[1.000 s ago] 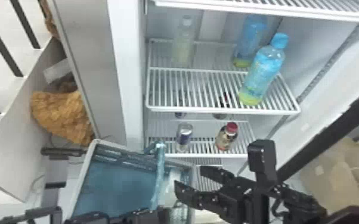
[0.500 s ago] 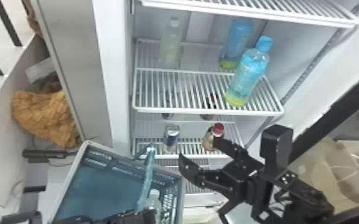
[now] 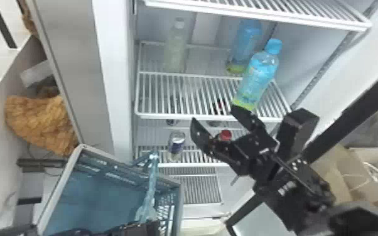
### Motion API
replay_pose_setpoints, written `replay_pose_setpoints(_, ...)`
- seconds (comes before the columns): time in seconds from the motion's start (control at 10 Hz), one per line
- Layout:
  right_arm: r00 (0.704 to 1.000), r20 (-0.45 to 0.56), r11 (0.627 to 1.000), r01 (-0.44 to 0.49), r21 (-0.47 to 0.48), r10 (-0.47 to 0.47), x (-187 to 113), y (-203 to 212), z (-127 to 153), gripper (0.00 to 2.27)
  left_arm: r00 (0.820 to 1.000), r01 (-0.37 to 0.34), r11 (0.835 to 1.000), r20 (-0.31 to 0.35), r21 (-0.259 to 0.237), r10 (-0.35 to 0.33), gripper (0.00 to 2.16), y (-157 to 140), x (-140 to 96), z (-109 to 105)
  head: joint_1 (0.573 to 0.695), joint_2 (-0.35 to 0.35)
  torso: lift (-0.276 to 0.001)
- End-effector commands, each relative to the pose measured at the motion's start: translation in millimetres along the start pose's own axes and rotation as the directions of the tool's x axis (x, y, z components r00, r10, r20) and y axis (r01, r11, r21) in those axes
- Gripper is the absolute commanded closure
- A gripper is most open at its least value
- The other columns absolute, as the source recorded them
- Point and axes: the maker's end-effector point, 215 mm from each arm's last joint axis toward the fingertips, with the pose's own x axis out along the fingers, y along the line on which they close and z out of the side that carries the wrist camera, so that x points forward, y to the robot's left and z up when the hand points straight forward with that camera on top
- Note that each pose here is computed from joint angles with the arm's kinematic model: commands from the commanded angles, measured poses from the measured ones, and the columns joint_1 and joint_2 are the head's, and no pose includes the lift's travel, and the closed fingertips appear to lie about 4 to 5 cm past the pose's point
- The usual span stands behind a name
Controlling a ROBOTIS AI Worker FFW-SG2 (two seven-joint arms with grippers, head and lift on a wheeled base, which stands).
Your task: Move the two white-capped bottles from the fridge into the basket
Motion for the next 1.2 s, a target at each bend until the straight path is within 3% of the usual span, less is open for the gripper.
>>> replay_pose_setpoints(0.0, 0.998, 0.065, 1.0, -0.014, -0.016, 0.015, 26.2, 0.0, 9.0, 0.05, 1.0, 0.002, 1.0, 0.001, 0.0, -0.002, 1.21, -0.3, -0.3, 0.3, 0.695, -0.208, 0.0)
replay_pose_setpoints(0.2, 0.993, 0.115, 0.999, -0.034, -0.032, 0.037, 56.9, 5.1, 15.3, 0.03, 1.0, 0.006, 1.0, 0.001, 0.001, -0.006, 1.21, -2.3, 0.9, 0.8, 0.695, -0.174, 0.0)
replay_pose_setpoints(0.6, 0.988, 0.156, 0.998, 0.019, -0.06, -0.009, 96.4, -16.9, 15.7, 0.01, 1.0, 0.003, 1.0, -0.014, 0.0, -0.003, 1.21, -1.4, 1.1, -3.6, 0.695, -0.148, 0.0)
replay_pose_setpoints(0.8, 0.987, 0.161, 0.997, 0.03, -0.077, -0.017, 121.5, -25.9, 19.7, 0.0, 1.0, 0.008, 1.0, -0.027, 0.006, -0.008, 1.21, -3.7, 2.6, -5.5, 0.695, -0.142, 0.0)
replay_pose_setpoints(1.1, 0.991, 0.134, 0.996, 0.036, -0.082, -0.024, 154.8, -33.5, 3.4, 0.0, 0.999, 0.015, 1.0, -0.032, 0.007, -0.015, 1.21, -5.1, 4.1, -5.9, 0.695, -0.137, 0.0)
